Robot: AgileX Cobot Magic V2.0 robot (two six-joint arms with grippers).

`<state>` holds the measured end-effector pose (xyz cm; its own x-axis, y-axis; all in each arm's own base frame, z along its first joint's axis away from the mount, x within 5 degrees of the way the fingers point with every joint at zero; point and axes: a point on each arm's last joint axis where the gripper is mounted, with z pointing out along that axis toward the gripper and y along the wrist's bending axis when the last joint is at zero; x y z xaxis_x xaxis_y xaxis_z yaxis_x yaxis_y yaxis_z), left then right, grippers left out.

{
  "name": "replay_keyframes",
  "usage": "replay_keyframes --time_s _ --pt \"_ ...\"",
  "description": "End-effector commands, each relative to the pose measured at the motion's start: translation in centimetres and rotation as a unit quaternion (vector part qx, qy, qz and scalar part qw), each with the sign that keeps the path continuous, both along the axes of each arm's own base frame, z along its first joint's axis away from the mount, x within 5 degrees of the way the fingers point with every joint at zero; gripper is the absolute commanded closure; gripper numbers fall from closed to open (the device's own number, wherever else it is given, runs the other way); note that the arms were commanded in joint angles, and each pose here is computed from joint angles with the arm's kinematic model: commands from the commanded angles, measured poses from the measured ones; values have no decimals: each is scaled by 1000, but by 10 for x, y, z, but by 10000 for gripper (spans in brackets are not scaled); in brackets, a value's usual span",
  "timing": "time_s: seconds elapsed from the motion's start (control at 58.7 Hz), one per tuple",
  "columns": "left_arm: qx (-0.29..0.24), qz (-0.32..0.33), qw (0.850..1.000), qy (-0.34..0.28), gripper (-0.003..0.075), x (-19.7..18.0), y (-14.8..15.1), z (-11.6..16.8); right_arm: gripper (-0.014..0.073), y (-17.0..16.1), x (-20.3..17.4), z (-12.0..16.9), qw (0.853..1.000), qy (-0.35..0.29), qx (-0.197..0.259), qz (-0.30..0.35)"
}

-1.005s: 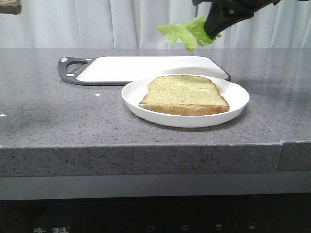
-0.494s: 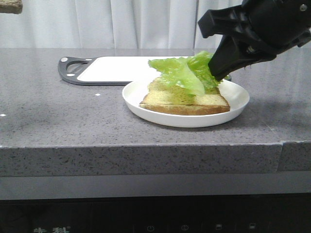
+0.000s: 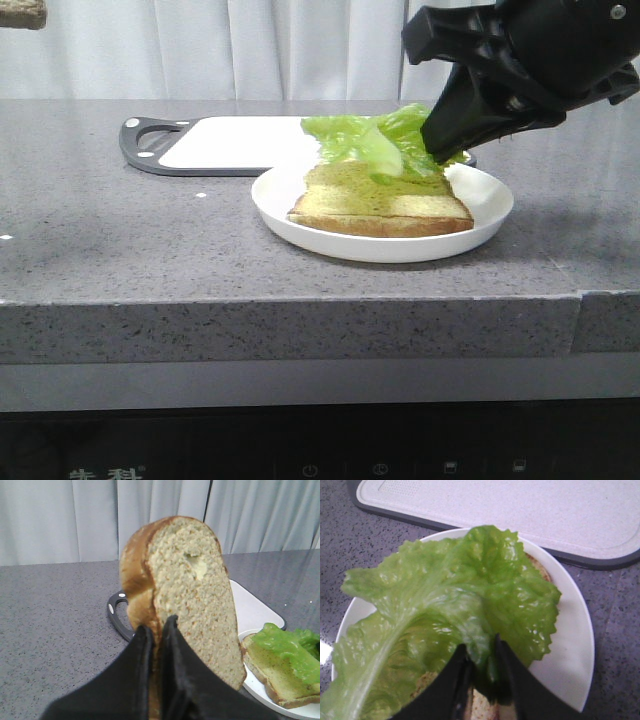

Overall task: Left arm grabs bread, right arm adds lettuce
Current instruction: 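Carry the lettuce leaf with the right gripper onto the bottom slice, then open the right gripper and raise it away from the plate, then bring the held bread slice with the left gripper over the lettuce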

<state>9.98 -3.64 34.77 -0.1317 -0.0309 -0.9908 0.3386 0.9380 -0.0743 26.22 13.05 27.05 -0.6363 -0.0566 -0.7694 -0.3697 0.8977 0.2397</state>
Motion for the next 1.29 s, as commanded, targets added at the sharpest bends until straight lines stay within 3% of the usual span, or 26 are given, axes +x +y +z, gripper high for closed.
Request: replay_keyframes --time_s 0.0,0.324,0.63,0.784,0.869,0.937,1.125,1.278 --pt "-26 4 999 -43 741 -1 1 16 339 -2 1 22 998 -52 22 -15" --pt "-25 4 999 -41 741 -1 1 16 139 -2 2 23 998 -57 23 -18" --pt "-25 4 999 -41 741 -1 1 16 138 -5 5 32 994 -94 32 -35" --pt "-26 3 999 -40 741 -1 1 16 146 -12 -8 56 988 -140 52 -41" --pt "-28 3 999 -39 741 -1 1 16 188 -17 -20 73 983 -168 63 -40" --pt "-39 1 999 -34 741 -1 0 16 269 -22 -31 86 979 -192 65 -35" --pt "-107 -9 994 5 741 6 -5 15 676 -39 -67 103 967 -247 57 -24" --pt "-160 -33 982 97 741 28 -20 21 655 -56 -102 99 956 -289 39 -17"
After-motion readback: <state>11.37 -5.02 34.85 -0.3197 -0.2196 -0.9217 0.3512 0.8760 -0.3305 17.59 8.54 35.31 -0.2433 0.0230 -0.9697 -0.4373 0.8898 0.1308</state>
